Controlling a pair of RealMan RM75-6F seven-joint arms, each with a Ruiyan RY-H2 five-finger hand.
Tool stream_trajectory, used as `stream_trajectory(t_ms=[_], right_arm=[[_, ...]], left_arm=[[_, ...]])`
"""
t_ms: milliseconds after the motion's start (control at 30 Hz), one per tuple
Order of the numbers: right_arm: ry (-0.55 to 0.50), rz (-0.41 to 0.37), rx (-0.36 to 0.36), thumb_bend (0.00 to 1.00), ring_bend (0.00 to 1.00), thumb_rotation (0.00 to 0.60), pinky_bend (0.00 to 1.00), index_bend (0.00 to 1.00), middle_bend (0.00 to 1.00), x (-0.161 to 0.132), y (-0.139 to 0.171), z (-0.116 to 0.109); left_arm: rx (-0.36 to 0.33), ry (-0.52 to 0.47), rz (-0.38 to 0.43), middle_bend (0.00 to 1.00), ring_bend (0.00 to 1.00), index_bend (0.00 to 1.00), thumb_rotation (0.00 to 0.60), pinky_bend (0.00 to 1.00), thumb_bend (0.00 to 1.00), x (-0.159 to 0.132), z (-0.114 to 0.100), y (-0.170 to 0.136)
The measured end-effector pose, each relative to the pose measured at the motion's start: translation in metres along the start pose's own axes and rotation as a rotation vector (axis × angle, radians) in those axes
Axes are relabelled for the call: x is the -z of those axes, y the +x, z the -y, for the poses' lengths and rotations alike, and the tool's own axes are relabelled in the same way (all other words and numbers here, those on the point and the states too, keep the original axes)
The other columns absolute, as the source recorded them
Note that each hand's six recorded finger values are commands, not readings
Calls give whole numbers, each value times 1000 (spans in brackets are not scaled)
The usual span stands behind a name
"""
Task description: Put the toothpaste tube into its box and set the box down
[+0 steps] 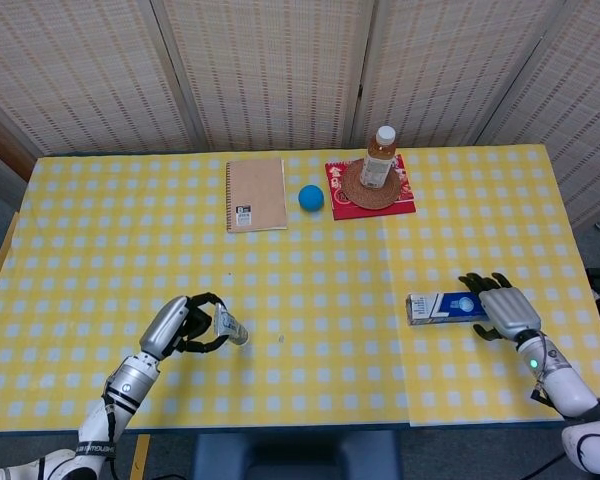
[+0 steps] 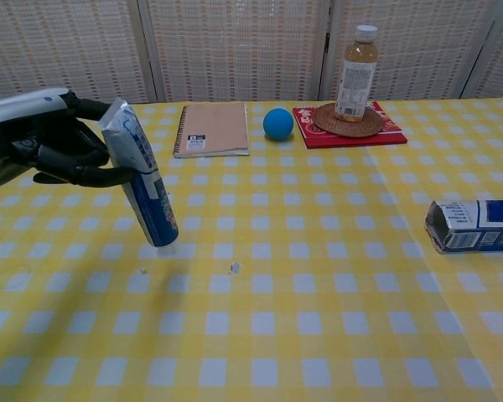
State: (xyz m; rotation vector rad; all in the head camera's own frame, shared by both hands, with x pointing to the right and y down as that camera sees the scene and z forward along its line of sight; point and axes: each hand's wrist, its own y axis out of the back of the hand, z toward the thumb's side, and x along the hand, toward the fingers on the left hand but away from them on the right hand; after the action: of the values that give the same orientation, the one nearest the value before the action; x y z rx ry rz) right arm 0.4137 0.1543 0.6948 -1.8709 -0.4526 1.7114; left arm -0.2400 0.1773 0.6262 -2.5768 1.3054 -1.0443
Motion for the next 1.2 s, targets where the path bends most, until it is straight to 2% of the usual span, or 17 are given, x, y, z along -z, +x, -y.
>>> stream_trajectory(t_ms=[167, 300, 400, 567, 767, 1000, 1200], right_arm=[[18, 2, -18, 378, 147, 600, 72, 151, 105, -5, -14, 4], [38, 3, -25, 379, 190, 600, 130, 288, 125, -7, -19, 8], [44, 3, -12, 379, 217, 600, 187, 350, 144, -8, -20, 8], [49, 1, 2, 379, 246, 600, 231, 419, 167, -8, -19, 10], [43, 3, 39, 378, 275, 600, 273, 445, 200, -9, -18, 11], [-56, -33, 99, 379, 277, 600, 273, 445, 204, -17, -13, 3], [-213, -99, 139, 379, 280, 600, 273, 445, 210, -26, -6, -9]], left_arm=[[-3, 3, 0, 1000, 1000, 827, 600, 1000, 442, 1, -1, 1], [-4, 4, 0, 1000, 1000, 828, 600, 1000, 442, 2, -2, 1], [-3, 7, 1, 1000, 1000, 828, 600, 1000, 442, 2, -2, 2], [-4, 9, 3, 1000, 1000, 828, 600, 1000, 442, 2, -2, 3], [-3, 3, 11, 1000, 1000, 828, 600, 1000, 442, 1, -1, 6], [-33, -65, 16, 1000, 1000, 828, 600, 1000, 444, -10, -12, 8], [-52, -124, 42, 1000, 1000, 828, 600, 1000, 445, -35, -26, 14]])
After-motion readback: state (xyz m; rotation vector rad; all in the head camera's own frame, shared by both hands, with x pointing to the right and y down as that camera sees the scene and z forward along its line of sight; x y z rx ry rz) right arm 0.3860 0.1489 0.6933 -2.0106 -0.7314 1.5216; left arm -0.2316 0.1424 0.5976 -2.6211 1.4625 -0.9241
